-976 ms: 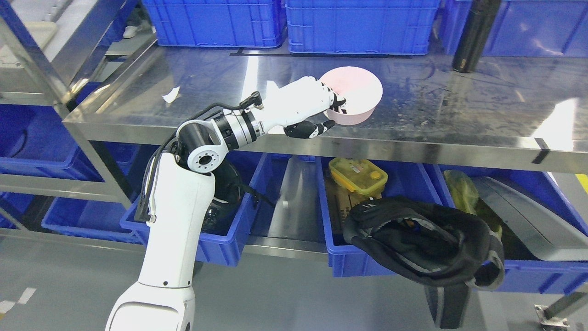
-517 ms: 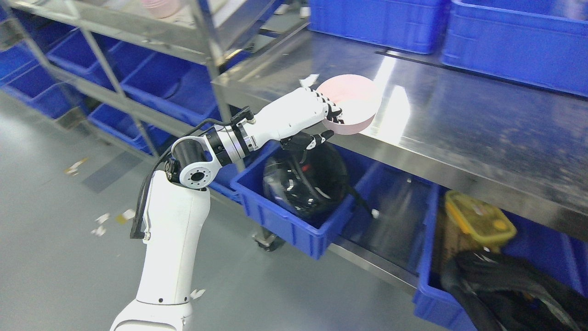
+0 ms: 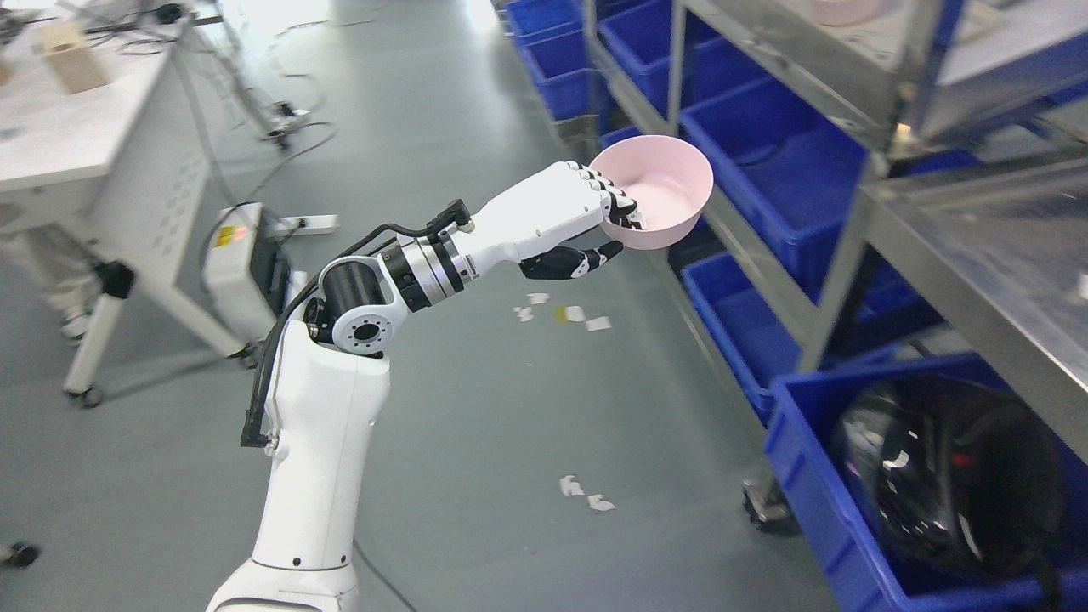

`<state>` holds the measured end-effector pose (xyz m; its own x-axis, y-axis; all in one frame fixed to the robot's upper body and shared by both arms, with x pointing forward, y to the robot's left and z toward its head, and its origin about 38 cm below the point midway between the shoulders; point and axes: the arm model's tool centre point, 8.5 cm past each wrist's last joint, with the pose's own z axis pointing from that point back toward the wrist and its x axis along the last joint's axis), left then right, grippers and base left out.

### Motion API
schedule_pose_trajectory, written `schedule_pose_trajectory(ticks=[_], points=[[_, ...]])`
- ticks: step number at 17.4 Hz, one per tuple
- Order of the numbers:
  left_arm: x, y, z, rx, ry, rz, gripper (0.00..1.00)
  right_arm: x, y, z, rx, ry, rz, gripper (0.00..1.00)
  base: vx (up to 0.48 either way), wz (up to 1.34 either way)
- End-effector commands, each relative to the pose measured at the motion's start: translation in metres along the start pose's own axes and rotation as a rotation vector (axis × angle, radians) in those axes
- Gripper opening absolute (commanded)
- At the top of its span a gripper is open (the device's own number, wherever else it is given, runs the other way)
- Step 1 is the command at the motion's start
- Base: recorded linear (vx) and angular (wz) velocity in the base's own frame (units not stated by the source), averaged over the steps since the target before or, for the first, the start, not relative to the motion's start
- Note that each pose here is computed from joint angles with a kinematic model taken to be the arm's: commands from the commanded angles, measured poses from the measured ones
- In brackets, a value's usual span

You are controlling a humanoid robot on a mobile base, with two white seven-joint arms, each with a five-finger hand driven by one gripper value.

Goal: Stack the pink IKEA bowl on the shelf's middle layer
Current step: 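Hold the pink bowl up in the left hand while turning away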

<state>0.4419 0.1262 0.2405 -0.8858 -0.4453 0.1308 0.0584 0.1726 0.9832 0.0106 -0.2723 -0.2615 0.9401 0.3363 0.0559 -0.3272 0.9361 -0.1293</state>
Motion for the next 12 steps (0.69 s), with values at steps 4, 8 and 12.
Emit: schedule_pose_trajectory(ticks=[4, 8, 12], points=[[0.0005, 0.0056, 0.002, -0.001, -0.007, -0.021, 0.02, -0.0073, -0.008, 0.0001, -0.012, 0.004, 0.001, 1.0, 0.254, 1.23], [0.0003, 0.0082, 0.0011, 0.001, -0.01, -0.025, 0.02, -0.0073, -0.008, 0.0001, -0.012, 0.004, 0.001, 1.0, 0.316, 0.81], [0.0006, 0.008, 0.0008, 0.0, -0.011, -0.025, 0.02, -0.0073, -0.008, 0.0001, -0.012, 0.004, 0.001, 1.0, 0.362, 0.23]])
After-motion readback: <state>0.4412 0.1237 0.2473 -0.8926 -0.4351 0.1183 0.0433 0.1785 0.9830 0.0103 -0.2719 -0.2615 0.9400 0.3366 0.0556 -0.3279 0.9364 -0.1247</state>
